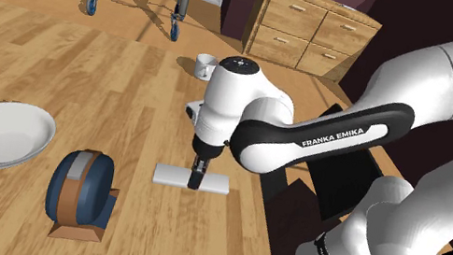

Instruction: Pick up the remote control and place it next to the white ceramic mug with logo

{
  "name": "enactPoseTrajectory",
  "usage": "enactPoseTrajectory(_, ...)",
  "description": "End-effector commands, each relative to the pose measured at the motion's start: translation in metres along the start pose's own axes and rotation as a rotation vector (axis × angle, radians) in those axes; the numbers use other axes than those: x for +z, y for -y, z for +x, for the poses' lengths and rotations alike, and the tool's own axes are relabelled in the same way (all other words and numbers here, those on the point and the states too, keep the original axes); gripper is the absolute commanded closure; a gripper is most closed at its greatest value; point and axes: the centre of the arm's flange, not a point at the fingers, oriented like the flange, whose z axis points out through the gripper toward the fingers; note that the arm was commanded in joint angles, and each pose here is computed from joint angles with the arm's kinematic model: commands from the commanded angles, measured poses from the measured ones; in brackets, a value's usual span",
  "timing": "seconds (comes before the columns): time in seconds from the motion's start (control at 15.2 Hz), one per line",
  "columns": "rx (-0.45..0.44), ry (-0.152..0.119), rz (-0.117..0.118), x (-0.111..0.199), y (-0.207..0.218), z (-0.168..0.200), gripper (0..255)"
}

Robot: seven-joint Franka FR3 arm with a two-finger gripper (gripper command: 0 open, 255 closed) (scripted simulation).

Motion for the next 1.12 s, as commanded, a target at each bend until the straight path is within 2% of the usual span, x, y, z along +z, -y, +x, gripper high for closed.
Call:
enactPoseTrajectory(0.0, -0.002, 0.0, 0.0, 0.01, 0.001, 0.0, 0)
enactPoseTrajectory(0.2, -0.002, 0.0, 0.0, 0.029, 0.001, 0.0, 0)
enactPoseTrajectory(0.73, -0.002, 0.0, 0.0, 0.029, 0.001, 0.0, 0)
enactPoseTrajectory(0.79, -0.002, 0.0, 0.0, 0.029, 0.001, 0.0, 255)
enactPoseTrajectory(1.06, -0.002, 0.0, 0.0, 0.029, 0.001, 0.0, 255)
